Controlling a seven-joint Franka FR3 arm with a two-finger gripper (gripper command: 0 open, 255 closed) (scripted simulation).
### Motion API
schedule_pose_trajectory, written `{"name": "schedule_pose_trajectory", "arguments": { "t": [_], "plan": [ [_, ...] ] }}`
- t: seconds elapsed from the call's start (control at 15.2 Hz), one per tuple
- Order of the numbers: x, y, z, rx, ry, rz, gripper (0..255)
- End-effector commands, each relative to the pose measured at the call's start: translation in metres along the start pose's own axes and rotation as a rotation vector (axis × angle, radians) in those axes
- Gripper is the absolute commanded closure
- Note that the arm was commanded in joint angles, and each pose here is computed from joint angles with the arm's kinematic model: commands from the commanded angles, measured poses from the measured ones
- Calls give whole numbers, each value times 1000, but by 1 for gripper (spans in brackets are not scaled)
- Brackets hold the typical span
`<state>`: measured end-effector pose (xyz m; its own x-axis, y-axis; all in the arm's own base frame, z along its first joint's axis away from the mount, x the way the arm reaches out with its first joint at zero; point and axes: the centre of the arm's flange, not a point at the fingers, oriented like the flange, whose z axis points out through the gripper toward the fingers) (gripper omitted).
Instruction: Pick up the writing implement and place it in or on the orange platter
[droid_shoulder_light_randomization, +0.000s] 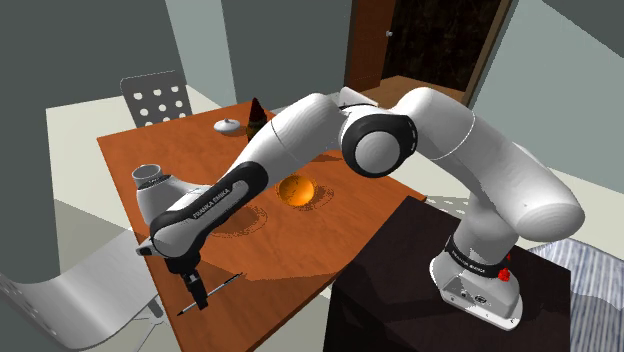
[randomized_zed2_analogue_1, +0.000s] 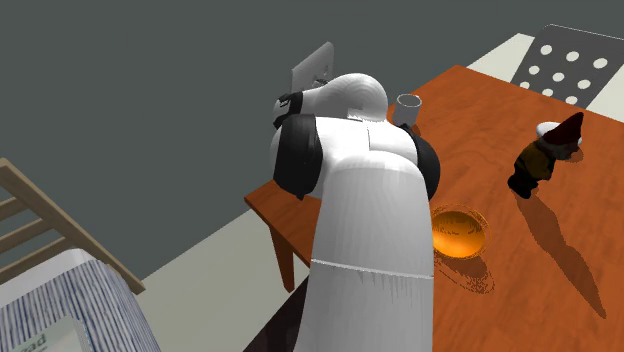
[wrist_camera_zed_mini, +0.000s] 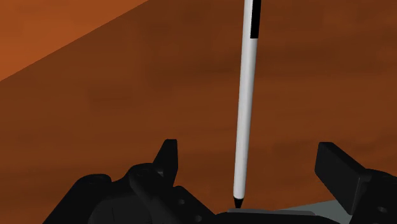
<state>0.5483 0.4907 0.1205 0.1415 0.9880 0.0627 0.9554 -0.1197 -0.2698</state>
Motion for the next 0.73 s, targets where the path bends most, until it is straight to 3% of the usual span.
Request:
{"name": "schedule_pose_trajectory", "arguments": {
  "t": [0.0,0.07,0.66],
  "plan": [
    [0,0,0,0,0,0,0],
    [0,0,0,0,0,0,255],
    [0,0,0,0,0,0,255]
  ]
}}
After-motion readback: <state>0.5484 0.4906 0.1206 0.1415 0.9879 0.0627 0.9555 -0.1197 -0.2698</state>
